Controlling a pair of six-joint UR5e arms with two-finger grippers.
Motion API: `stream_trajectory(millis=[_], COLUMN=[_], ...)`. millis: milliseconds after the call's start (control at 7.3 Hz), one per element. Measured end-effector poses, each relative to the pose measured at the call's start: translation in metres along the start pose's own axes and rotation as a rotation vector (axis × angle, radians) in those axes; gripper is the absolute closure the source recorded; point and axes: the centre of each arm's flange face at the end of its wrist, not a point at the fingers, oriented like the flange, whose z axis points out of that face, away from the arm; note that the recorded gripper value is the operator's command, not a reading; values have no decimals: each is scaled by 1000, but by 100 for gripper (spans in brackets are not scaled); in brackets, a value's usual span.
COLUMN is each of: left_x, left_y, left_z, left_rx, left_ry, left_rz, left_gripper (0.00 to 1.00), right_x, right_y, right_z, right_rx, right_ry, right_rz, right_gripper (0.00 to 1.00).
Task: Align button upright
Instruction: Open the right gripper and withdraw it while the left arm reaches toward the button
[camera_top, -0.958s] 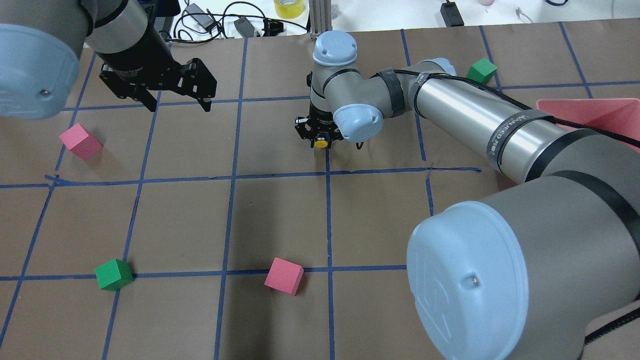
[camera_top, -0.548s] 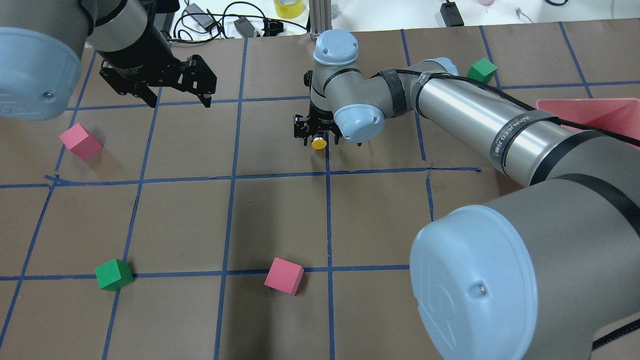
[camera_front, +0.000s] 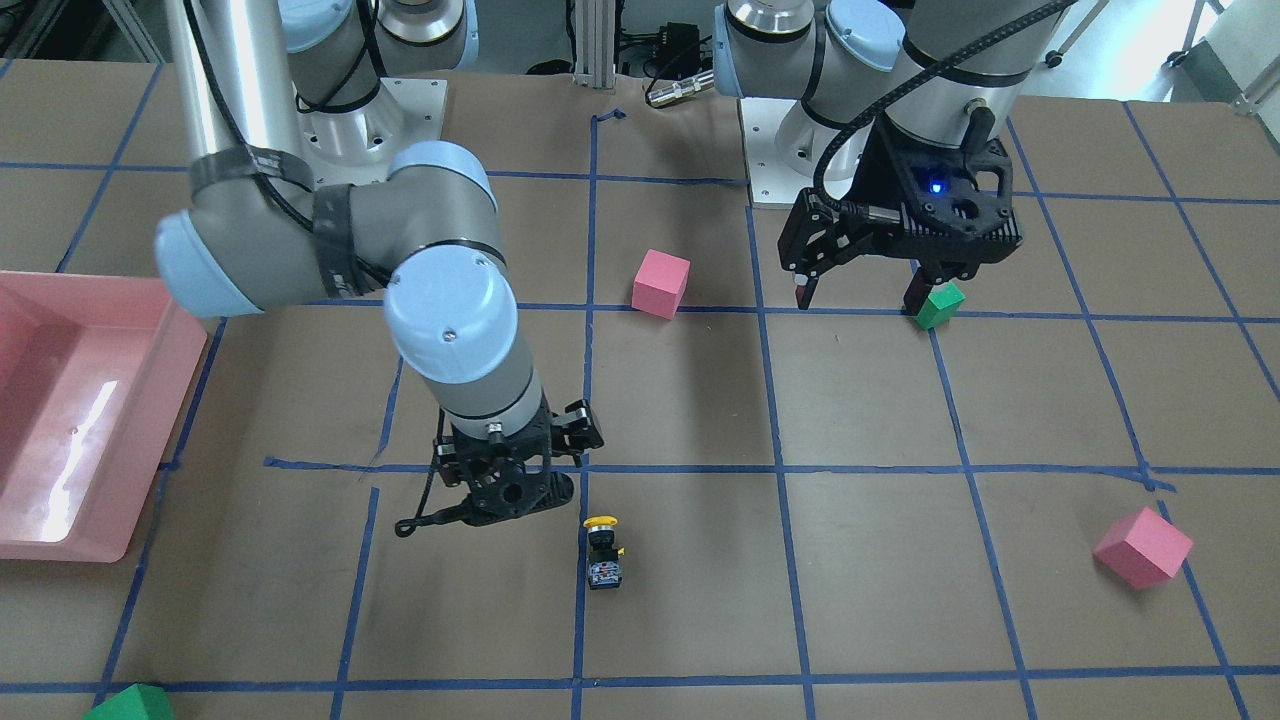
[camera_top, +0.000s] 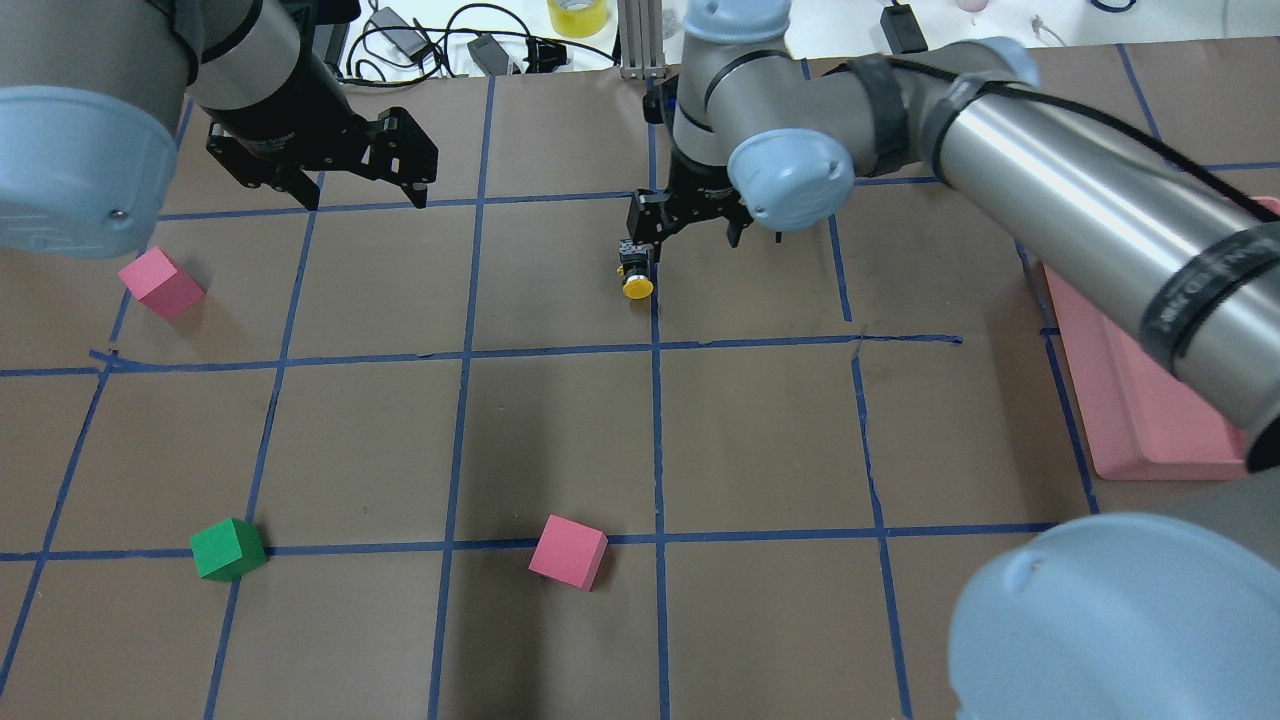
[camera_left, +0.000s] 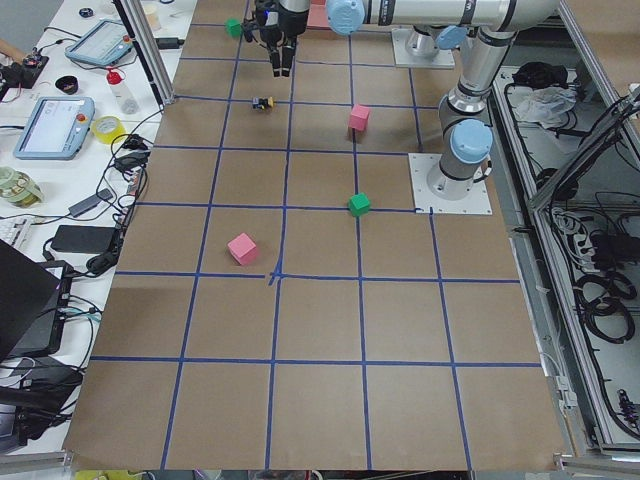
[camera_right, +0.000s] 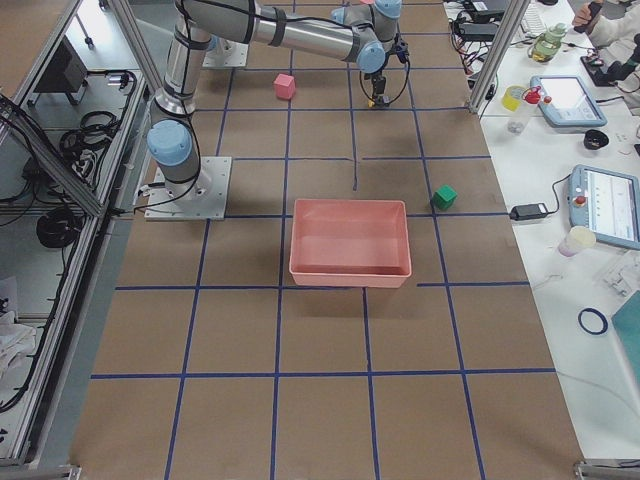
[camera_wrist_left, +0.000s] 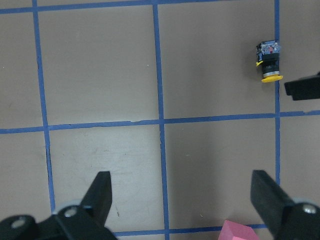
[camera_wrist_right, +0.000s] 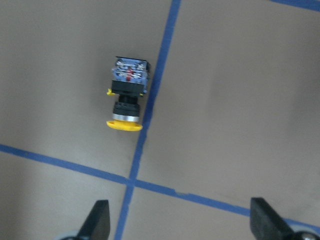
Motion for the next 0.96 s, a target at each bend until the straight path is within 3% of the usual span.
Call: stream_trajectory(millis=[274, 411, 685, 958], left_x=[2, 3, 12, 35], left_y=[4, 6, 11, 16], left_z=[24, 43, 99, 156], left_rx=[15, 27, 113, 225], left_ry=[7, 11, 36, 68], left_rz=[-17, -17, 1, 37], left_gripper=[0, 0, 0, 1], right_x=[50, 60, 68, 69], right_y=[50, 73, 95, 100], right_z=[-80, -108, -144, -153], right_rx=[-54, -71, -69, -64], right_ry=[29, 91, 182, 180], right_rz=[31, 30, 24, 31], right_gripper=[0, 0, 0, 0])
